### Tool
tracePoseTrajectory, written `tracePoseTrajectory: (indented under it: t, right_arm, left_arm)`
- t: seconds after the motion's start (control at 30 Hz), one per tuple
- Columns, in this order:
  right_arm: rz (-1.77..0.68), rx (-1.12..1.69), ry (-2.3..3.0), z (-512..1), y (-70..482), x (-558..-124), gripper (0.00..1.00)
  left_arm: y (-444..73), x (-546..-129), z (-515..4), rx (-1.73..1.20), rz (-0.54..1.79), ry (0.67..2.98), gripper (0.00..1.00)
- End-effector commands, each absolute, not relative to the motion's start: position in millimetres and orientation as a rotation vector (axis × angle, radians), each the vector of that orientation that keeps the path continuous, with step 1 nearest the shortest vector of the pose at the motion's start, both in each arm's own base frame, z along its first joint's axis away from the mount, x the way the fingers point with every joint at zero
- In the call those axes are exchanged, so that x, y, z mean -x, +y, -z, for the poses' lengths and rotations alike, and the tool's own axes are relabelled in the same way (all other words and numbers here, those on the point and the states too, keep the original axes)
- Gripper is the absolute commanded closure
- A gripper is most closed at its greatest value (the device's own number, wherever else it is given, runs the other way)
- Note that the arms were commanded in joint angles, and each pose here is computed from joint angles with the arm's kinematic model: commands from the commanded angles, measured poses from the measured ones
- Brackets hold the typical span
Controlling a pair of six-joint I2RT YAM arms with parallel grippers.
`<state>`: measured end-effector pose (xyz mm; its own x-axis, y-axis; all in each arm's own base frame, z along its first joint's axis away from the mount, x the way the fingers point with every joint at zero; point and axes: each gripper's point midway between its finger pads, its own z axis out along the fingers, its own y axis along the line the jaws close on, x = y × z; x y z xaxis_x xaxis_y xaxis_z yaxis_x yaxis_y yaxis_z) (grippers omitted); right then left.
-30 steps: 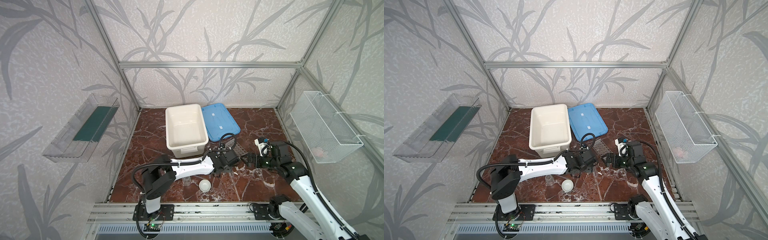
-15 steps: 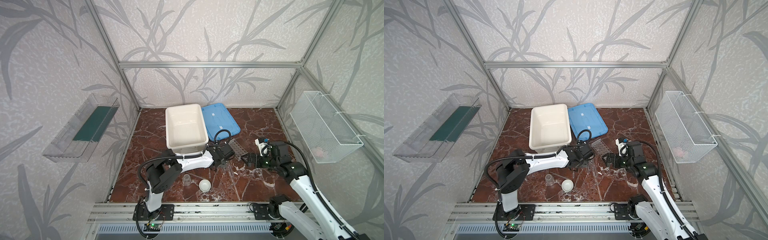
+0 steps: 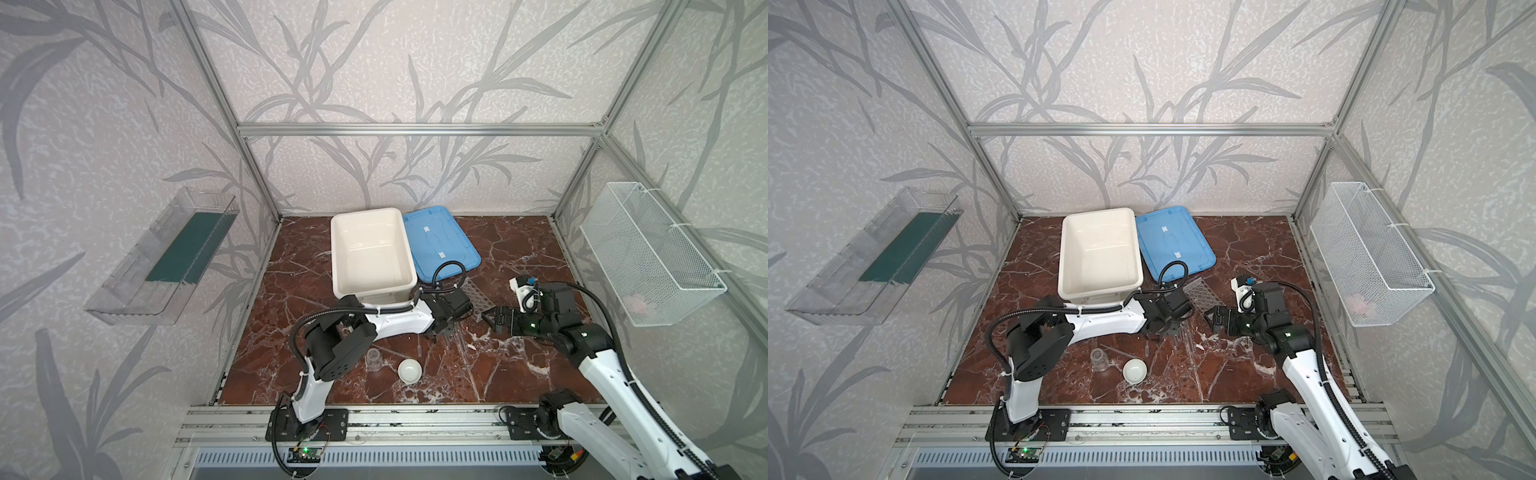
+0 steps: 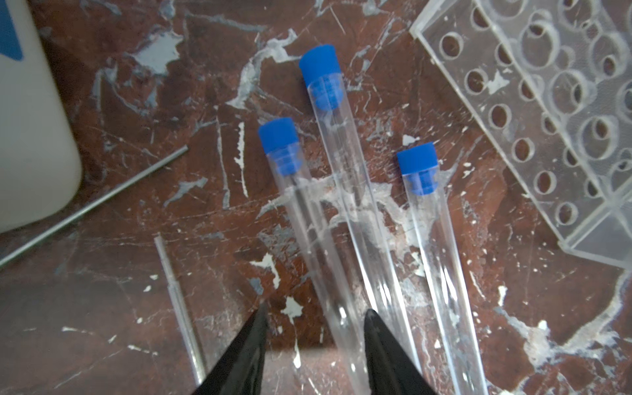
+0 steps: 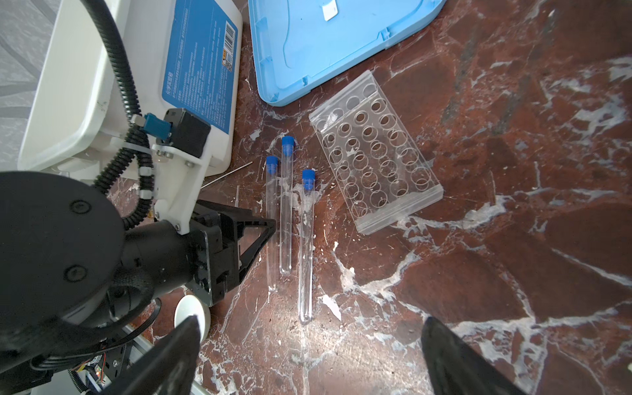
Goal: Organize the chemistry lab equipment
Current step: 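Lower the left gripper and grasp a blue-capped test tube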
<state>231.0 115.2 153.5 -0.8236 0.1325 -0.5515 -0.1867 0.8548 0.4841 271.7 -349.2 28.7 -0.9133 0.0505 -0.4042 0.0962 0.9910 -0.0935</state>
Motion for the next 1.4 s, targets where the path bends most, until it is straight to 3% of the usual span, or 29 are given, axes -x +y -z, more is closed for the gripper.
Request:
tracePoseTrajectory:
  t: [0.0, 0.3, 0.53, 0.93, 1.1, 1.37]
  right_arm:
    - [-0.701, 0.041, 2.433, -151, 113, -231, 0.01]
    - [-0.694, 0.034, 2.44, -149, 112, -231, 0.01]
    - [-0.69, 0.031, 2.442, -149, 112, -232, 0.01]
    - [-0.677, 0.024, 2.442, -150, 110, -231, 0.01]
    - [-0.678, 0.022, 2.448, -149, 110, -231, 0.01]
    - [-0.693, 0.03, 2.44, -153, 112, -230, 0.01]
  left_arm:
    - [-343, -273, -25, -0.094, 0.097, 2.735, 0.56]
    - [-347, -243, -18, -0.124, 0.096, 2.797, 0.66]
    - [-334, -223, -13, -0.062, 0.148, 2.834, 0.67]
    - [-334, -226, -4, -0.072, 0.119, 2.834, 0.77]
    - [-329, -231, -15, -0.061, 0.102, 2.798, 0.82]
    - [-333, -243, -42, -0.111, 0.2, 2.686, 0.84]
